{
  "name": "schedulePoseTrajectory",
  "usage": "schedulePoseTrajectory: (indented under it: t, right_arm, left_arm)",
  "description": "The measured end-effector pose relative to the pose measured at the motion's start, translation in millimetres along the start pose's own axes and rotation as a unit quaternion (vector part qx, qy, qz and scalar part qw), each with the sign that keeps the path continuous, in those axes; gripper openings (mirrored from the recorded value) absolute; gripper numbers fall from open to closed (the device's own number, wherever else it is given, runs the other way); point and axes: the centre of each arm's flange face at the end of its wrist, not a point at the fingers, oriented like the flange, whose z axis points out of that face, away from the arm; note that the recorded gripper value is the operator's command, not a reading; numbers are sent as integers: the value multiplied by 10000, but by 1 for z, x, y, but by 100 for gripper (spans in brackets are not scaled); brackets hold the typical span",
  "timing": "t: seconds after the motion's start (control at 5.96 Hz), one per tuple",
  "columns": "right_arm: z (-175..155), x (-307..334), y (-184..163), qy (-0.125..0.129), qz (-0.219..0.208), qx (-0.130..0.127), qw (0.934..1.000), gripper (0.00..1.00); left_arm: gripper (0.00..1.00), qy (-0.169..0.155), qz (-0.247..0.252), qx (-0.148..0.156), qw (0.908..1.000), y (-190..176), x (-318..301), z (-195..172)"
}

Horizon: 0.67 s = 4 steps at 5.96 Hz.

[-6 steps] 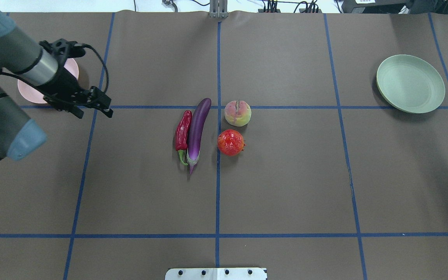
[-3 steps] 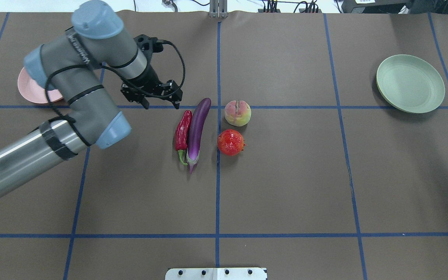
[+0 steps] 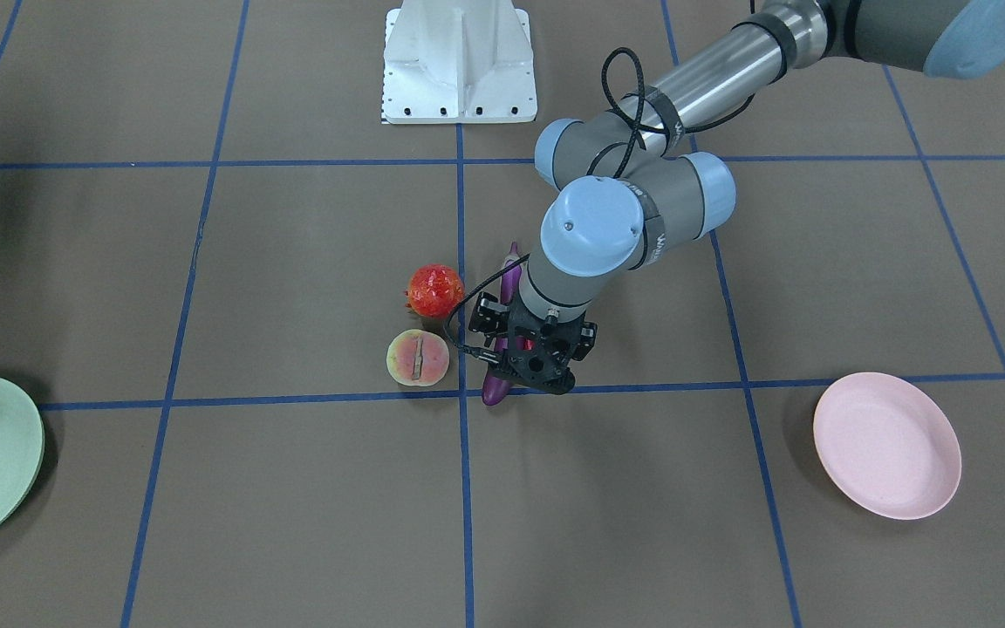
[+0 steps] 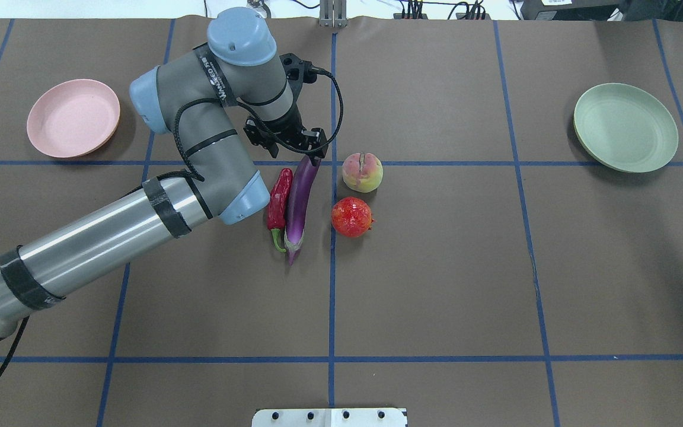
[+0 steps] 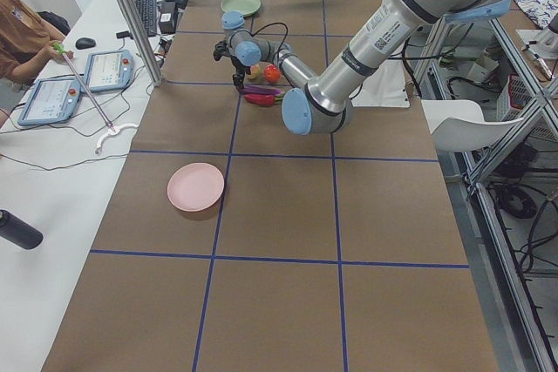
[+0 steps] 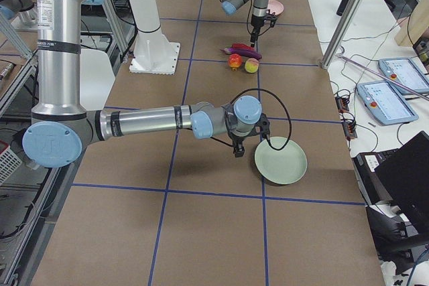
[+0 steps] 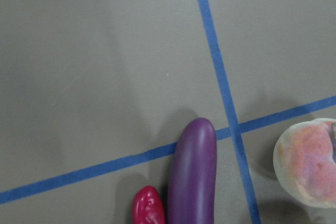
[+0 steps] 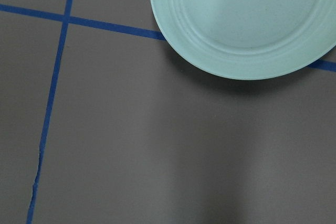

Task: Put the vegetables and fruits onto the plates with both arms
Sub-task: 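Reach the left gripper down to the purple eggplant and grasp it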

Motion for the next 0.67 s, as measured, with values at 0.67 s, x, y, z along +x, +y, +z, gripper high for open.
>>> schedulePoseTrajectory:
  t: [0.67]
  right_arm:
    - [5, 3, 0, -3, 26, -55, 10000, 100]
  left_arm:
    - [83, -301, 156, 12, 9994, 1, 26, 34]
